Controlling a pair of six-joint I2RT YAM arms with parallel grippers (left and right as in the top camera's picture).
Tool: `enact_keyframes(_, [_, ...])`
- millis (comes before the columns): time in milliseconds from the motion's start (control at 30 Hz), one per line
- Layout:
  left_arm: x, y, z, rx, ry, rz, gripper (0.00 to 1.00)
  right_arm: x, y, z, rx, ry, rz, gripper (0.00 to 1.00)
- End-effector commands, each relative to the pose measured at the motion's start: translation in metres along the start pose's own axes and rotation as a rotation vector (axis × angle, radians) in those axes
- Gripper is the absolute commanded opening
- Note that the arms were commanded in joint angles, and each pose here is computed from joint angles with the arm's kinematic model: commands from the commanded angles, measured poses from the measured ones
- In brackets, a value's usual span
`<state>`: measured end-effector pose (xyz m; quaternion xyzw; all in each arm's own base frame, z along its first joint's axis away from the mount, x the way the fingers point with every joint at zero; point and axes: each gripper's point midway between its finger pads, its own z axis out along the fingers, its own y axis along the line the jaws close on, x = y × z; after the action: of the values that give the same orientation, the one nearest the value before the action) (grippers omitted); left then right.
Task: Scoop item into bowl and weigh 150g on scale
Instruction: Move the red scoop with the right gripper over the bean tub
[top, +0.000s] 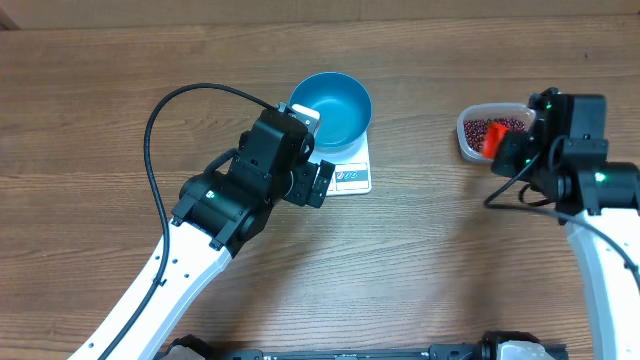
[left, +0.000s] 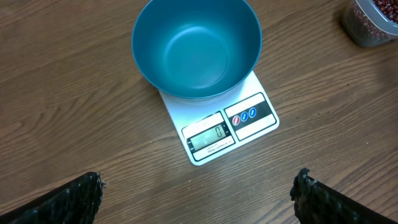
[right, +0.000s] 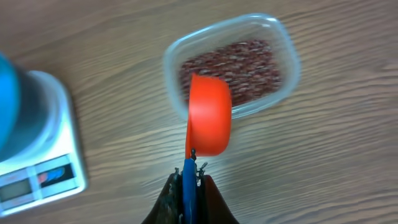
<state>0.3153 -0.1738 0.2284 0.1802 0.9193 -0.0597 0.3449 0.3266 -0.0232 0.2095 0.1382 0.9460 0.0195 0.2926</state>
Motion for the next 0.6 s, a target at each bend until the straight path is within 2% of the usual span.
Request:
enact_keyframes(0, [-0.009, 0.003, -0.007, -0.009, -0.031, -0.004, 1.0, -0.021, -0.02, -0.001, 0.051, -0.048, -0.027, 0.04])
enact_keyframes(333, [-0.009, 0.003, -0.007, -0.009, -0.031, -0.004, 1.0, -0.045, -0.028, 0.006, 0.067, -0.123, -0.137, 0.04])
enact_keyframes(567, [-0.009, 0.003, -0.007, -0.009, -0.031, -0.004, 1.0, -0.045, -0.029, 0.016, 0.07, -0.104, -0.17, 0.04])
